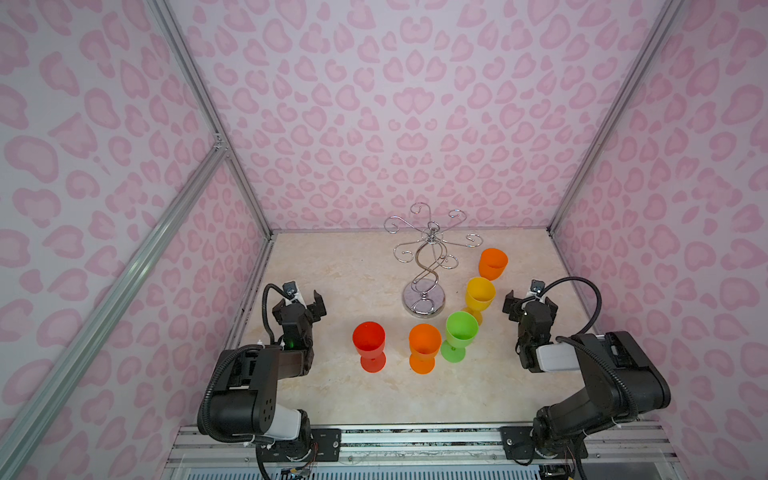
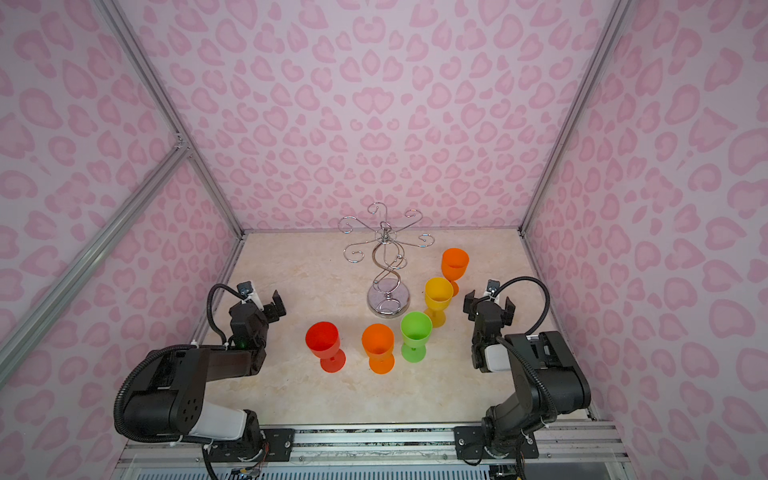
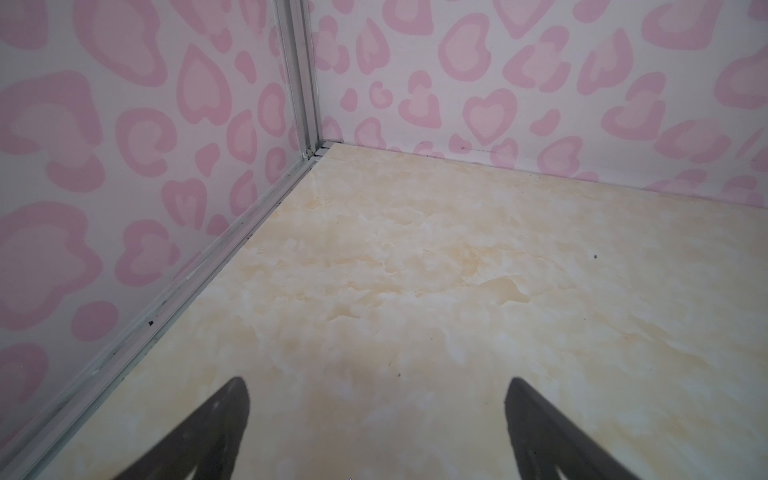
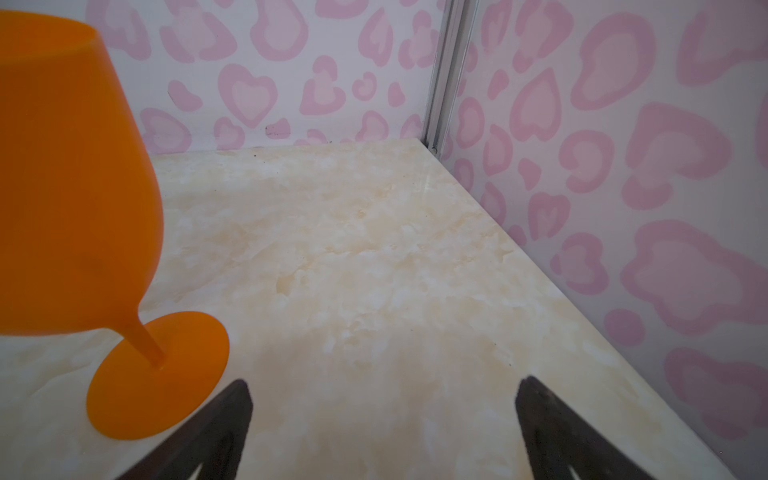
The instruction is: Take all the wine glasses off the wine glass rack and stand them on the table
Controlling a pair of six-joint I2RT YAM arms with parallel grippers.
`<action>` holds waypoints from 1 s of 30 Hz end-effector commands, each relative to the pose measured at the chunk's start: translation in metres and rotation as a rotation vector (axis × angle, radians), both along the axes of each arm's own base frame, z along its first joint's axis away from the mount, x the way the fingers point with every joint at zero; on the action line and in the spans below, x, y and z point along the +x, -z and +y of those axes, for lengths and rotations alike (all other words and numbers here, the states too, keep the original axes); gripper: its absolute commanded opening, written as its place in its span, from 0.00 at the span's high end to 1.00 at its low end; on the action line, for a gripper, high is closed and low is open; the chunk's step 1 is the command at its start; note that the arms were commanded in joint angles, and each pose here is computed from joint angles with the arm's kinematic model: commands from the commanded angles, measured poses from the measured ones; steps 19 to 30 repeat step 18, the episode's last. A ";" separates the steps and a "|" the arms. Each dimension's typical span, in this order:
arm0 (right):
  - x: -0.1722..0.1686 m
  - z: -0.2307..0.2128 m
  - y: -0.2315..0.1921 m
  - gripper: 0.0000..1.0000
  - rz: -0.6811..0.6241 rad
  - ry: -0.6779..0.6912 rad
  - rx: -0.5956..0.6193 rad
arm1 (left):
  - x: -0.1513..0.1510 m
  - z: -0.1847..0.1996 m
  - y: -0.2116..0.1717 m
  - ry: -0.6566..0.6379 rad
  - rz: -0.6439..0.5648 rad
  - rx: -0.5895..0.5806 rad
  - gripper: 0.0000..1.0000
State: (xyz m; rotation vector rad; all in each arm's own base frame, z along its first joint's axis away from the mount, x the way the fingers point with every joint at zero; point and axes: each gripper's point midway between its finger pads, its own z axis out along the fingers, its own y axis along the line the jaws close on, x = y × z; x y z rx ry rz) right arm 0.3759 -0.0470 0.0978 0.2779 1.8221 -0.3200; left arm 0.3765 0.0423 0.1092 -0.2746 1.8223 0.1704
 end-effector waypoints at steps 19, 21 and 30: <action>0.001 -0.002 -0.009 0.01 -0.050 0.018 -0.005 | 0.003 0.002 -0.011 -0.010 -0.046 0.008 0.02; 0.001 -0.002 -0.009 0.01 -0.050 0.018 -0.005 | 0.003 0.002 -0.011 -0.010 -0.046 0.008 0.02; 0.001 -0.002 -0.009 0.01 -0.050 0.018 -0.005 | 0.003 0.002 -0.011 -0.010 -0.046 0.008 0.02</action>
